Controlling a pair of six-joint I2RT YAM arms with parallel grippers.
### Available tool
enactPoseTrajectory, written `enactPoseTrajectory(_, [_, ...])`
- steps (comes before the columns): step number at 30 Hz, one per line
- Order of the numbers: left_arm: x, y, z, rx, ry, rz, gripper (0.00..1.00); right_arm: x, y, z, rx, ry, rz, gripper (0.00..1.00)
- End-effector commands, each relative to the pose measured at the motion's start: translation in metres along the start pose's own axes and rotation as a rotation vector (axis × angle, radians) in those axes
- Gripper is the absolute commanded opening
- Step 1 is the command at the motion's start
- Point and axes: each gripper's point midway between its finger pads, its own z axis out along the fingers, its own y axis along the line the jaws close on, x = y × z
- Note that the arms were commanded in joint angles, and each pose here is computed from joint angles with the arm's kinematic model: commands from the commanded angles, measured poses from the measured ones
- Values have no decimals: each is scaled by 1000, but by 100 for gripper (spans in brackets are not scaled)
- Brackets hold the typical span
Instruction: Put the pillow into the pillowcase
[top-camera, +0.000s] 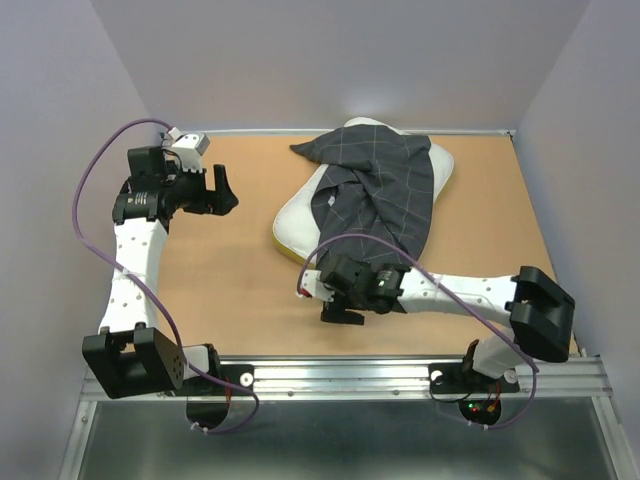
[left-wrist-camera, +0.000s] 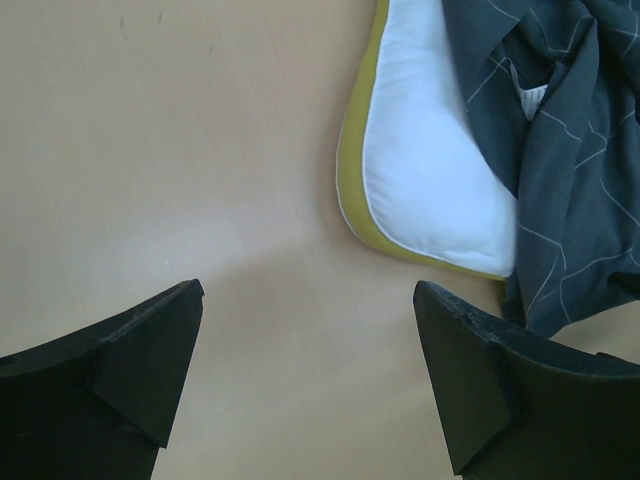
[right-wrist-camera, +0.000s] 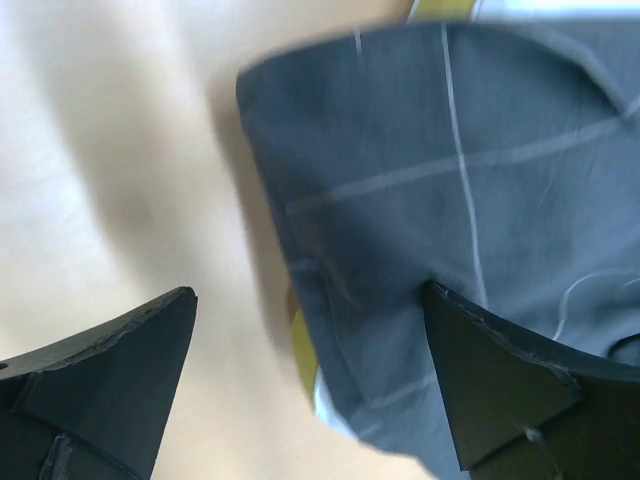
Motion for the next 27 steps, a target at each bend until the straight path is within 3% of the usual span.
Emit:
enactPoseTrajectory(1, [-1,-8,-6,39,-27,16,99,-13,-26,16,254,5,-94,100])
enactPoseTrajectory(6, [1,-6,-4,43,-12,13,99,-12,-50,27,426,49,-95,99])
enactPoseTrajectory(8, [-2,-6,-5,40,-22,19,99,-9,-51,30,448,62,-109,94])
enactPoseTrajectory(9, [-3,-6,-5,41,-23,21,99,-8,-52,30,456,61,-109,88])
enactPoseTrajectory(10, [-3,-6,-5,38,-26,23,99,-10,-54,27,462,52,-103,72])
enactPoseTrajectory(13, [-7,-7,-8,41,-37,40,99,-24,-68,0,505,-17,-58,47])
enactPoseTrajectory(14, [-8,-8,-9,42,-42,48,99,-34,-75,-12,520,-47,-46,42])
enactPoseTrajectory(17, [-10,-9,-12,40,-51,74,99,-53,-95,-49,558,-107,-3,41])
enactPoseTrajectory(18, [-11,-7,-12,33,-53,88,99,-55,-101,-57,560,-113,31,35])
enactPoseTrajectory(19, [-14,-5,-12,25,-56,95,99,-60,-110,-69,556,-139,83,9])
enactPoseTrajectory(20, [-16,-5,-12,22,-59,103,99,-62,-109,-68,538,-149,81,1])
enactPoseTrajectory(27, [-38,-12,-12,27,-109,215,99,-83,-143,-115,511,-298,244,1])
